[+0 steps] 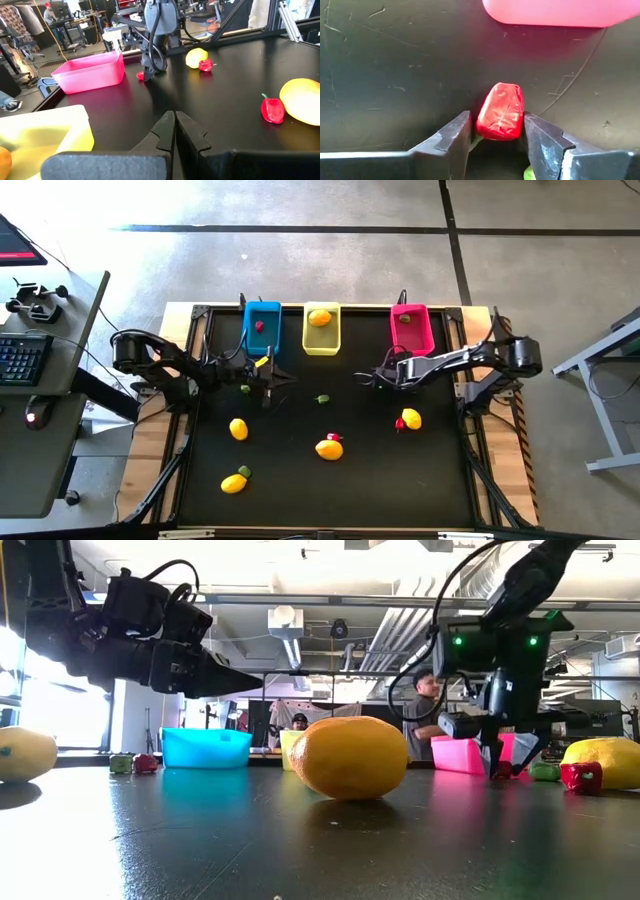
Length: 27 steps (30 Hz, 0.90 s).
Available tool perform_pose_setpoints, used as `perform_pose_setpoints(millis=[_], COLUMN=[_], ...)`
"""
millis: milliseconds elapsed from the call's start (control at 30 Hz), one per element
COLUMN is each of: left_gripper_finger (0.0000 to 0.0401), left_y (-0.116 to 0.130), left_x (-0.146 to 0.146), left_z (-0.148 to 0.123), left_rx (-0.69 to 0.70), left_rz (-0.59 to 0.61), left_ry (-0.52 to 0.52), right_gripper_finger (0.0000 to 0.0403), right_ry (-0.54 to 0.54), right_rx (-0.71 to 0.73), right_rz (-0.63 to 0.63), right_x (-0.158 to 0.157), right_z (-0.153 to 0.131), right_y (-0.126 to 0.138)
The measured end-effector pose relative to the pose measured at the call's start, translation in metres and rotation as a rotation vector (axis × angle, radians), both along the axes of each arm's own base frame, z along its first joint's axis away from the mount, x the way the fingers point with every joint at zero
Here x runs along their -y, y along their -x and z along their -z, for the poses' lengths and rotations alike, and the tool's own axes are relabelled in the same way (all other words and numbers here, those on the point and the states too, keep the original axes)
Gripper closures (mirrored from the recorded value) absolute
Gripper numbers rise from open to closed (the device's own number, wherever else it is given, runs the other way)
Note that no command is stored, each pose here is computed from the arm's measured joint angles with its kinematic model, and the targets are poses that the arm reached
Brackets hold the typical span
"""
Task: Sort produce into baskets
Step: Put the red bell pepper into the blue bin
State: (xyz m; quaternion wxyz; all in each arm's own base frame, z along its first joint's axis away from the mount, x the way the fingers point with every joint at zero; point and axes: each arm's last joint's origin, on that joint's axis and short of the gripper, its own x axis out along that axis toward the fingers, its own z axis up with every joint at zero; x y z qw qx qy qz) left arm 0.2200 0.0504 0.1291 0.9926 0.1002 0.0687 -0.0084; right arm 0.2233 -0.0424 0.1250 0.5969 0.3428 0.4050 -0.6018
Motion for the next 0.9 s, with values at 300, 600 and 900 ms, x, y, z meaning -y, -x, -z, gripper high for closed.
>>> perform_pose_setpoints(millis=[300,600,900], left_gripper_finger=[0.0401,0.0401,0.0401], left_y=[0.0,0.0,-0.015], left_x=[0.0,0.0,-0.002], left_z=[0.0,-0.002,-0.011], left_rx=[0.001,0.022,0.033], left_rz=[0.0,-0.013,0.063], left_ry=[0.0,-0.007,-0.059], right_gripper_finger=[0.0305,0.036,0.0358], right_ry=[0.009,-0.024,0.049], right_rx=[-0.017,-0.075,0.075], right_rz=[-0.072,-0.203,-0.668], right_x=[-0.012,-0.021,-0.021], right_z=[0.0,-0.005,-0.041], right_y=[-0.001,-0.004,-0.051])
